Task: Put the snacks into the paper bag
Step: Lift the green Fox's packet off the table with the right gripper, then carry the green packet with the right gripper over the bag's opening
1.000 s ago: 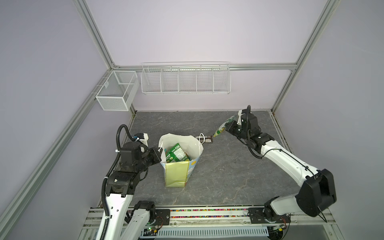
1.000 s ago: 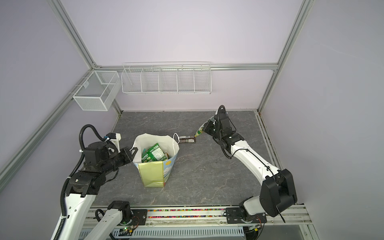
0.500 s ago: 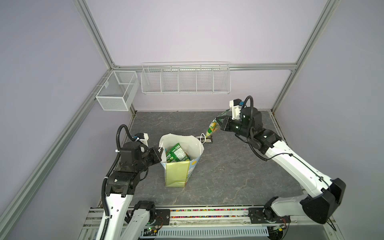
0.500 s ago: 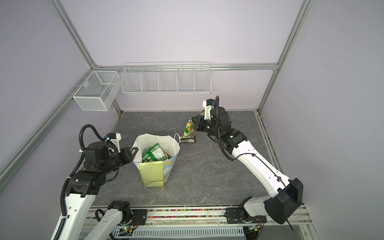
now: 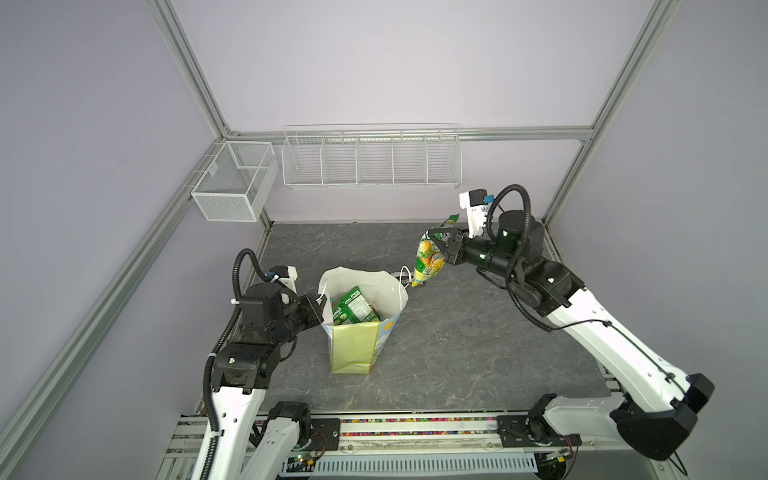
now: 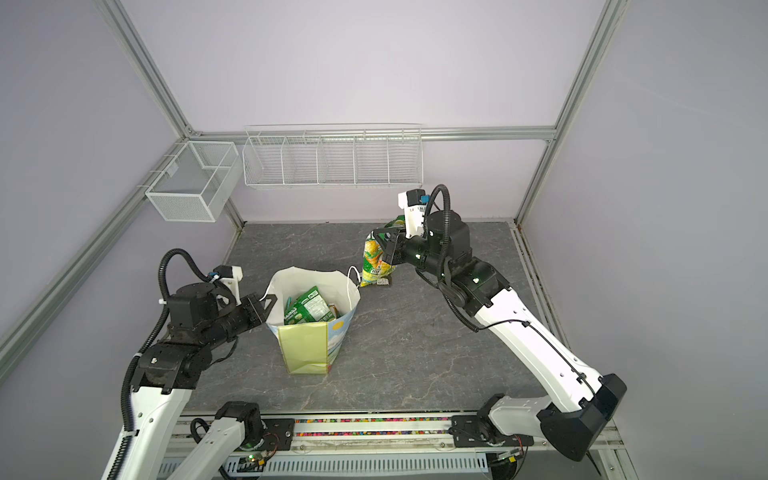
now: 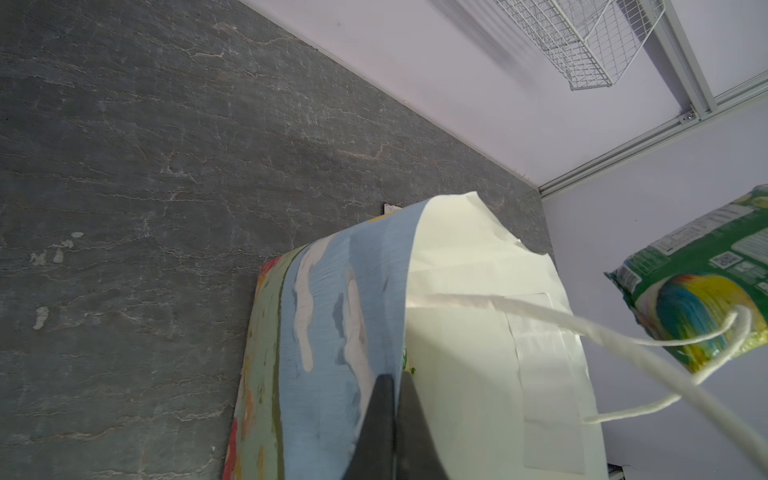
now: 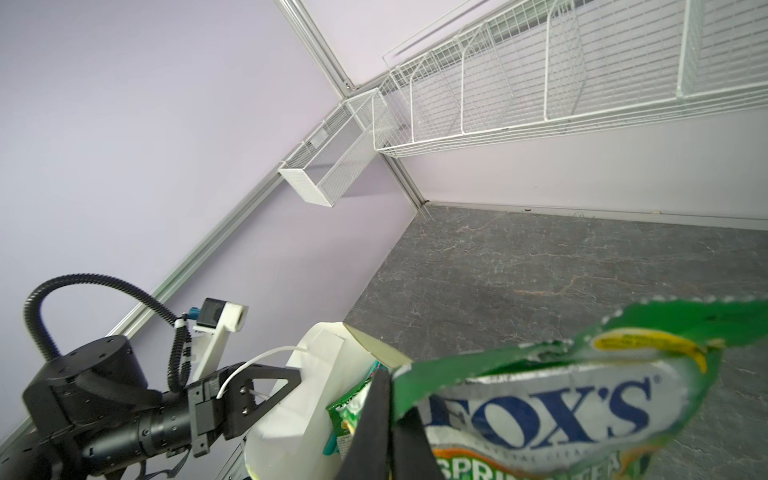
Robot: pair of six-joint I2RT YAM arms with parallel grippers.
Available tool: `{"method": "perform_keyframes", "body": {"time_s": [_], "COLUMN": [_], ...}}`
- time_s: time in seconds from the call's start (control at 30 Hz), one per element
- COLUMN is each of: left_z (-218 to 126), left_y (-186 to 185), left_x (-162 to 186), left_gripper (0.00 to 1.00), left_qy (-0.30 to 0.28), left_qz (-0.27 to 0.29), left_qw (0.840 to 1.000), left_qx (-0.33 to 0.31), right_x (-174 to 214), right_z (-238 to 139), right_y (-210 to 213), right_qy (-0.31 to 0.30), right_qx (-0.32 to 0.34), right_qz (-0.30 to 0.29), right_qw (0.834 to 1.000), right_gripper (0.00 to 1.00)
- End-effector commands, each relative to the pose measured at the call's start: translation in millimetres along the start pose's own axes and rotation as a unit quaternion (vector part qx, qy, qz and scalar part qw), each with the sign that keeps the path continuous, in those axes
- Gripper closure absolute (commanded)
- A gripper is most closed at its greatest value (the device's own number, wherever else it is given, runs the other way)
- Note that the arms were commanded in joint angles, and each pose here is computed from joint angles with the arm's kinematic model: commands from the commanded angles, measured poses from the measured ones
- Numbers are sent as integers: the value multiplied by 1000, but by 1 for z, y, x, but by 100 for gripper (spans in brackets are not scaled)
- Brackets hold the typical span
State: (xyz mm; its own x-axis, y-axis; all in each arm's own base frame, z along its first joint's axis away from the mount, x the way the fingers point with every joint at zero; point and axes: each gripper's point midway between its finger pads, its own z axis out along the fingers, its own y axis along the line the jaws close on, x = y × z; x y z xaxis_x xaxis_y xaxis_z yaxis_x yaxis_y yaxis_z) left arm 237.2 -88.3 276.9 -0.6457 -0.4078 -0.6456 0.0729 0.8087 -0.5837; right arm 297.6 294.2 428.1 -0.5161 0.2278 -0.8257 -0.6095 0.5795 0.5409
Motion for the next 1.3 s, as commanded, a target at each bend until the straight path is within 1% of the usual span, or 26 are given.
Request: {"method": "perform_keyframes", "body": {"time_s": [0.0,0.23,0.4,0.6,0.9,1.27], "left_z": [-8,-8,-8,-7,-6,-6], "left_y": [-15,-16,-16,-16,-15,-15], "left_x": [-15,-15,-14,-14,-11,-11], "left_gripper": [100,100,100,100,100,100], "left_qy": [-25,-24,-23,-23,-21,-21], "left_qz": [11,9,9,7,5,6], "left_qw": [999,999,999,999,999,999], "left_qx": [26,28,28,29,33,32], "right_x": [-26,-28,-26,-20,-7,7], "right_z": [-18,-20,-23,-26,-14,0], "right_y": [40,76,106,131,150,160], "right_qy": [-37,-29,-21,-15,6,29], "right_qx": [-57,-99,-140,-174,-213,-231], "right_qz": [-38,-64,-84,-103,-108,-108], "right_qw": [997,993,986,979,971,966], "right_gripper": [93,93,93,93,93,93]}}
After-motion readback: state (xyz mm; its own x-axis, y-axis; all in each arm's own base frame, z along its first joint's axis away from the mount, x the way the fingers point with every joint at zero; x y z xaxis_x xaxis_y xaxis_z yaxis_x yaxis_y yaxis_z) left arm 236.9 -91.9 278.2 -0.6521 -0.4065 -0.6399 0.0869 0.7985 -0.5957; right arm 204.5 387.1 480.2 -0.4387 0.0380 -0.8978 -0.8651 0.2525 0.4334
